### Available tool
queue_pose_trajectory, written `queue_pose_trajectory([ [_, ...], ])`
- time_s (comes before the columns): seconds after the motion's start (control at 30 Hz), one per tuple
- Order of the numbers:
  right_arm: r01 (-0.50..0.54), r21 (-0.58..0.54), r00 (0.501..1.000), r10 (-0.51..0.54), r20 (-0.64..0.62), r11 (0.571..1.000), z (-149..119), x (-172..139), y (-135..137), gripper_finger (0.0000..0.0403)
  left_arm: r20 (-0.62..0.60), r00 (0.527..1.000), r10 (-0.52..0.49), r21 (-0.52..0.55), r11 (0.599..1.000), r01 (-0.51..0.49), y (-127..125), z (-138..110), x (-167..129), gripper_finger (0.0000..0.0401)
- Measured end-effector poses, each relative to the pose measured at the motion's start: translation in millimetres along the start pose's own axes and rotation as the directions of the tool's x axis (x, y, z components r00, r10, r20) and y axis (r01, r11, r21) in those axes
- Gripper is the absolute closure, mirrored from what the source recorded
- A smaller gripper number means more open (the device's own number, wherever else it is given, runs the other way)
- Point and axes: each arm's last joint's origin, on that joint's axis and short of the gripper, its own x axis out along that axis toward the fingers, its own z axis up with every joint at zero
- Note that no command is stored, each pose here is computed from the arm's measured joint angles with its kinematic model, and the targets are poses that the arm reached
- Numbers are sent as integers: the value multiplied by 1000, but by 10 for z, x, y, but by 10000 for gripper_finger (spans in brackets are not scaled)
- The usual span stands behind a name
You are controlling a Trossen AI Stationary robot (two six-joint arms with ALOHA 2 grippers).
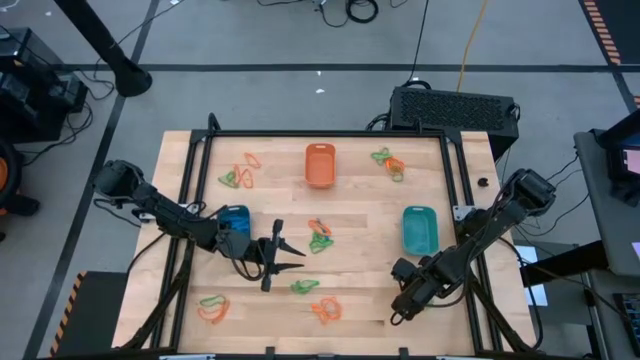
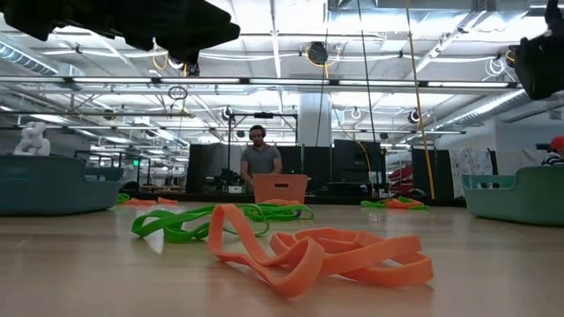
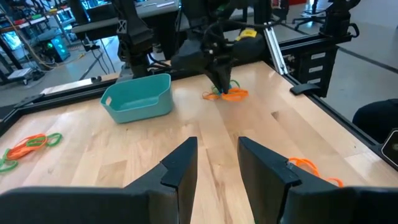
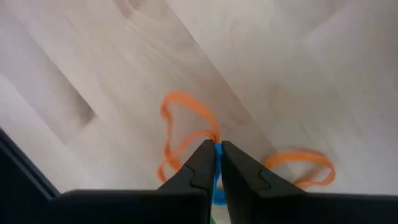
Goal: Sort rubber bands into baskets
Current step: Put the blue rubber band into the blue bin
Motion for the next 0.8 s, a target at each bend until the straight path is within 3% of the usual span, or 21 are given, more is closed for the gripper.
queue_pose_trajectory([
  [0.8,-64,-46,998,65,16,997,72,-3,55,383,-23,1000,-1,-13,1000,1,2,-23,1,278],
])
